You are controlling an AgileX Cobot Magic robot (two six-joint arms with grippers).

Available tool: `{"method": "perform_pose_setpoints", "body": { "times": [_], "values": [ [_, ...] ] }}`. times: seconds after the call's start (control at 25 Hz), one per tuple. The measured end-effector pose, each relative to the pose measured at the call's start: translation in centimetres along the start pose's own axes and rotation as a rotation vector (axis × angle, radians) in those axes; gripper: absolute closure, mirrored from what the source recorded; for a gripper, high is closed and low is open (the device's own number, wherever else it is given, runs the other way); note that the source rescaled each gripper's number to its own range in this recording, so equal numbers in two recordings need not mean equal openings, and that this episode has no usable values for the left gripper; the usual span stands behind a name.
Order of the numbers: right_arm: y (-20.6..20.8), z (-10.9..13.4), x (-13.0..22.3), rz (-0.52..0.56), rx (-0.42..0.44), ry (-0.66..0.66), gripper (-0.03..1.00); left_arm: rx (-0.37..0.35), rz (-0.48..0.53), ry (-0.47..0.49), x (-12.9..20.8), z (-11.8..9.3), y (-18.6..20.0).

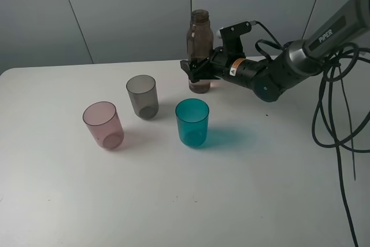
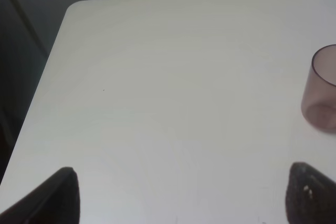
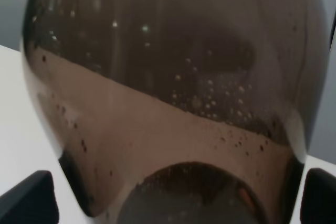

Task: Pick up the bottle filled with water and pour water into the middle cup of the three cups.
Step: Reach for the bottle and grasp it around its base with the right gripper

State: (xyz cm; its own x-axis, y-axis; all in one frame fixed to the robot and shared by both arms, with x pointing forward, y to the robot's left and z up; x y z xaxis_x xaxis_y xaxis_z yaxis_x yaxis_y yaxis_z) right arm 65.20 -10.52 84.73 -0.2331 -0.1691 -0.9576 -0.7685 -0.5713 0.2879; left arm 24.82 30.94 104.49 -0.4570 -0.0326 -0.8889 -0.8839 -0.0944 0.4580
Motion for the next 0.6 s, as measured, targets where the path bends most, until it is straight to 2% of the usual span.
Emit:
{"method": "perform_pose_setpoints", "body": {
  "times": [0.6],
  "values": [
    [-0.25,0.0,-0.38,-0.037,-0.006,0.003,-0.03,0.0,0.0,0.0,0.0,0.0,0.0]
  ]
}}
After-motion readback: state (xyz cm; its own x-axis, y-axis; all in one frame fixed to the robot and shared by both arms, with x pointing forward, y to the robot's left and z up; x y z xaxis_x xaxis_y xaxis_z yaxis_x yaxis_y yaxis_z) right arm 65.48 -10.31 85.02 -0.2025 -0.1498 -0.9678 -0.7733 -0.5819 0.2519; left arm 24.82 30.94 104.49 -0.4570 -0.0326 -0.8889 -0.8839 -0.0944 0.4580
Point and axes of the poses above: a point on each arm's last joint axis where the gripper is mounted, y pointing back along that axis away from the gripper, z along the wrist's bending axis when the last joint is at zero, x = y × z, the point moved 2 cm from there along -y, pointing out along that axis toward the gripper, and after that the axes turned 5 degrees about y, right-handed, at the moved point
